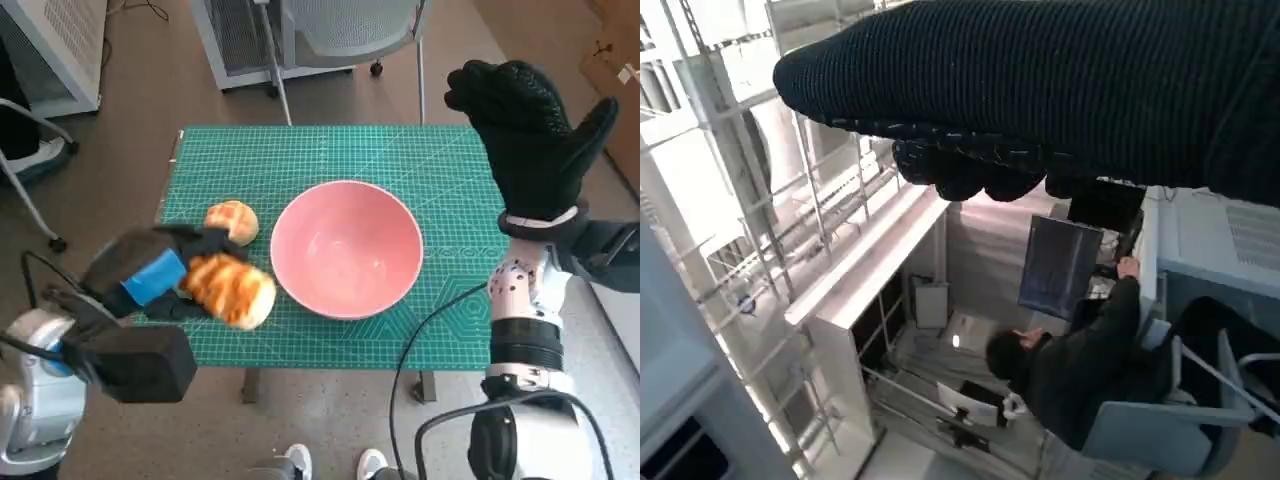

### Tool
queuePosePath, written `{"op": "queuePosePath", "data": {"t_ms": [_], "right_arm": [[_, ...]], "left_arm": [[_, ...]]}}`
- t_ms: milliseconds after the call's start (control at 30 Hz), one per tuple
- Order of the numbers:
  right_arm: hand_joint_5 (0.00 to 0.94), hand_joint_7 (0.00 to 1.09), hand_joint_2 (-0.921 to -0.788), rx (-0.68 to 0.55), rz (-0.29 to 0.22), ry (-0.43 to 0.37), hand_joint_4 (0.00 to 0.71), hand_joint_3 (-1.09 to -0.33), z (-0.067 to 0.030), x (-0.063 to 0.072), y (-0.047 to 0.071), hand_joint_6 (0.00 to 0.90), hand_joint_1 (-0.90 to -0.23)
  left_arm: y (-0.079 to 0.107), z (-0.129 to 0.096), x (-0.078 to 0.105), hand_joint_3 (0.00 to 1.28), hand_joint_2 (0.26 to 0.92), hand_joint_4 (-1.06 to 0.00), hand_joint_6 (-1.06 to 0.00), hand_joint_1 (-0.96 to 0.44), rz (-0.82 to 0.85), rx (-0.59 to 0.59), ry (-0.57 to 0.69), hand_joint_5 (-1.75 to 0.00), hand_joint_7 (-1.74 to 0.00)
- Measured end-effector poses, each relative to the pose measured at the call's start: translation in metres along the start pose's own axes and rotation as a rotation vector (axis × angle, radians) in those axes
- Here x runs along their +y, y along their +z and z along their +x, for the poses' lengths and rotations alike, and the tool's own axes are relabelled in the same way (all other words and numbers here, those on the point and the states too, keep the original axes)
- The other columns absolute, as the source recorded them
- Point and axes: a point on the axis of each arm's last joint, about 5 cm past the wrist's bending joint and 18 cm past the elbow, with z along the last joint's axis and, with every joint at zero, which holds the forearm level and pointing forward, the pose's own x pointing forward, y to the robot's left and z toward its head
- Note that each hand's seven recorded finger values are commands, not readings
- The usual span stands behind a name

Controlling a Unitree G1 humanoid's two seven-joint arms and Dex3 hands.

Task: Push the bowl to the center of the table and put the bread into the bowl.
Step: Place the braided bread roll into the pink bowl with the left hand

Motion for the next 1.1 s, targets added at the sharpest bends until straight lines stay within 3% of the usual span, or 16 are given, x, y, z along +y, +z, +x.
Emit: {"op": "queuePosePath", "data": {"t_ms": [300, 500, 800, 933, 1100], "right_arm": [[0.002, 0.00, -0.921, 0.003, 0.003, 0.012, 0.352, -0.698, 0.0005, 0.000, 0.000, 0.447, -0.640], [0.002, 0.00, -0.921, 0.007, 0.006, 0.021, 0.353, -0.699, 0.0005, -0.001, 0.001, 0.447, -0.640], [0.002, 0.00, -0.921, -0.004, -0.006, 0.025, 0.355, -0.700, 0.0012, -0.003, 0.004, 0.450, -0.644], [0.001, 0.00, -0.921, -0.013, -0.018, 0.026, 0.355, -0.703, 0.0012, -0.004, 0.007, 0.450, -0.635], [0.001, 0.00, -0.921, -0.021, -0.037, 0.023, 0.354, -0.705, -0.0009, -0.004, 0.009, 0.449, -0.629]], "left_arm": [[0.016, 0.017, 0.028, 0.00, 0.899, -0.81, -0.75, 0.00, 0.073, -0.115, 0.176, -1.08, -0.99], [0.026, 0.040, 0.034, 0.00, 0.905, -0.78, -0.75, 0.00, 0.086, -0.177, 0.199, -1.07, -1.03], [0.042, 0.079, 0.020, 0.01, 0.920, -0.73, -0.72, 0.00, 0.061, -0.218, 0.106, -1.10, -1.09], [0.045, 0.097, 0.010, 0.02, 0.918, -0.72, -0.72, 0.00, 0.034, -0.245, 0.067, -1.21, -0.98], [0.048, 0.117, -0.005, 0.03, 0.920, -0.71, -0.69, 0.00, 0.006, -0.265, 0.009, -1.18, -1.05]]}}
